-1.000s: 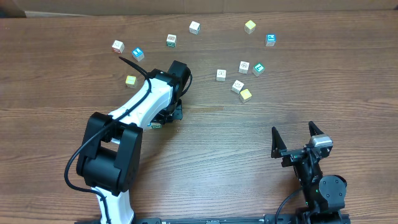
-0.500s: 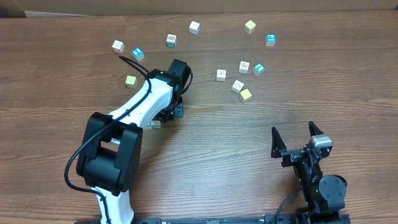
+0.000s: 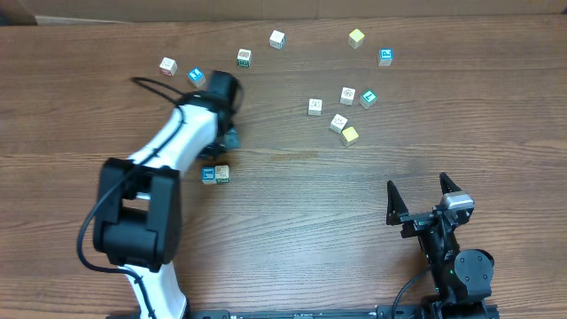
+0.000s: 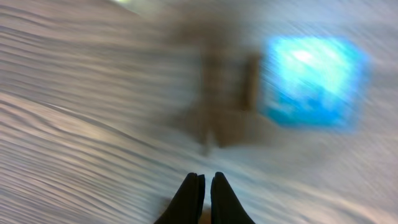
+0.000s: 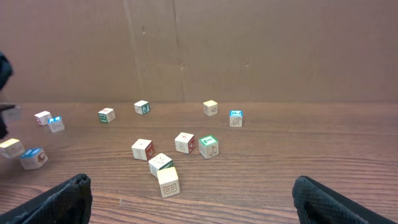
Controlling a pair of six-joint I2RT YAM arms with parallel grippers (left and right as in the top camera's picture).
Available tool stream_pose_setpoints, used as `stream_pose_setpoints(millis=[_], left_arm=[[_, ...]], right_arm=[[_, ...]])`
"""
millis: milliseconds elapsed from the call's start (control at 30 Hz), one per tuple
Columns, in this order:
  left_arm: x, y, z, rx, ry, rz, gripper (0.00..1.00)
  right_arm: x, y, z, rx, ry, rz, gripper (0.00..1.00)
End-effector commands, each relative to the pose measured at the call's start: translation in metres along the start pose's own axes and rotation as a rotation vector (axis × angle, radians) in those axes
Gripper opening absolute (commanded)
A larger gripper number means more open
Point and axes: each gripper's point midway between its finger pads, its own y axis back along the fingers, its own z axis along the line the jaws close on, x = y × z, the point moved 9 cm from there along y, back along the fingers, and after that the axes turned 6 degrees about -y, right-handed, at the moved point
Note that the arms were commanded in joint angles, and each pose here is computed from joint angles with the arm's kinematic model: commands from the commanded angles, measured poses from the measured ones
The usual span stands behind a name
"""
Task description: Form a horizontal line
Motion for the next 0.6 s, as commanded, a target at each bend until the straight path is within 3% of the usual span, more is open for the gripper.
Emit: stream_pose_setpoints(millis=[0, 567], left_arm=[[-0.009, -0.010, 0.035, -0.046, 0.094, 0.012, 0.05], [-0.007, -0.036, 0.193, -0.151, 0.477, 0.131, 0.08]], right_arm=[[0.001, 0.000, 0.000, -0.002, 0.005, -0.008, 1.00], [0.001, 0.000, 0.000, -0.002, 0.005, -0.008, 1.00]])
